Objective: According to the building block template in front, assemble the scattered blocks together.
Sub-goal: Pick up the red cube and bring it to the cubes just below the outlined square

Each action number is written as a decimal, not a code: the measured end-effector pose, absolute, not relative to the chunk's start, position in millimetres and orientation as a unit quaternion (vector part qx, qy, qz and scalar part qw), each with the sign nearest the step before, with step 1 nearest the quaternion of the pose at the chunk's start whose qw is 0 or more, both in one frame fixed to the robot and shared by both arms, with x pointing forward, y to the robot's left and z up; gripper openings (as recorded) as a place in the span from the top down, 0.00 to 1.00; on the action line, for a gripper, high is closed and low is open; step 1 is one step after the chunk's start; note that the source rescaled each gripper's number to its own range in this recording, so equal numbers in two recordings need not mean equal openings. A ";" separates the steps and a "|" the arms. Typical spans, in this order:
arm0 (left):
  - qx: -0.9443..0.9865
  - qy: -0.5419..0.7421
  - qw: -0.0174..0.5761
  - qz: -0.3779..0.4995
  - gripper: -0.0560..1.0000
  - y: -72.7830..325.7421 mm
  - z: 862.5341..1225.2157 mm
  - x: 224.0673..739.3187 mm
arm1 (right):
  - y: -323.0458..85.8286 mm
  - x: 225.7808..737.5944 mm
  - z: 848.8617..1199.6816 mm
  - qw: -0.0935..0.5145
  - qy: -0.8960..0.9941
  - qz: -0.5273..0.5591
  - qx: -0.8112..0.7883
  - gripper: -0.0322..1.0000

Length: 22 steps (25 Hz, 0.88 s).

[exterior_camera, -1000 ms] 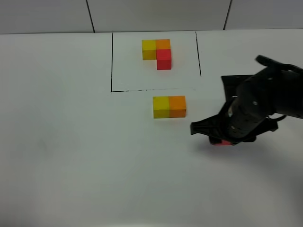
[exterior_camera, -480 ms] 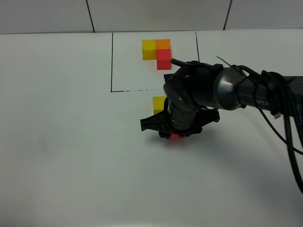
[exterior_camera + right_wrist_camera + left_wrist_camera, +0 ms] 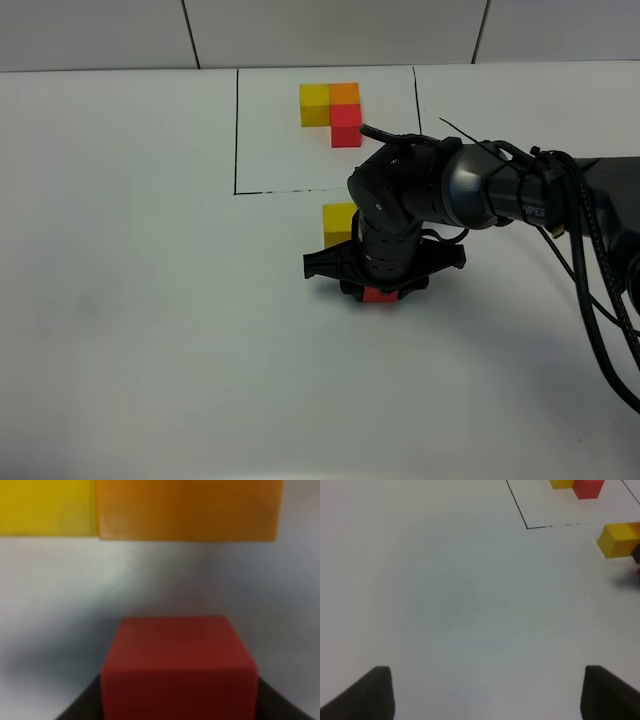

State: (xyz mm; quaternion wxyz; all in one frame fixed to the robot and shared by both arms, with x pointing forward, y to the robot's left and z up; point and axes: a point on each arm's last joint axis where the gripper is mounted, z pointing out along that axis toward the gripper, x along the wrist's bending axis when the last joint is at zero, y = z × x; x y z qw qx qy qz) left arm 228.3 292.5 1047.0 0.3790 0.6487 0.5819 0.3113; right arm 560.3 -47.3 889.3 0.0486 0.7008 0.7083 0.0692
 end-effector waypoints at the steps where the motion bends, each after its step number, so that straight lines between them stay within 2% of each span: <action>1: 0.649 0.582 0.379 0.311 0.19 292.5 1047.0 228.3 | -47.8 560.9 889.3 0.049 0.708 0.070 0.701 0.96; 22: 0.649 0.582 0.379 0.311 0.19 292.5 1047.0 228.3 | -48.1 580.5 886.2 0.032 0.719 0.061 0.692 0.96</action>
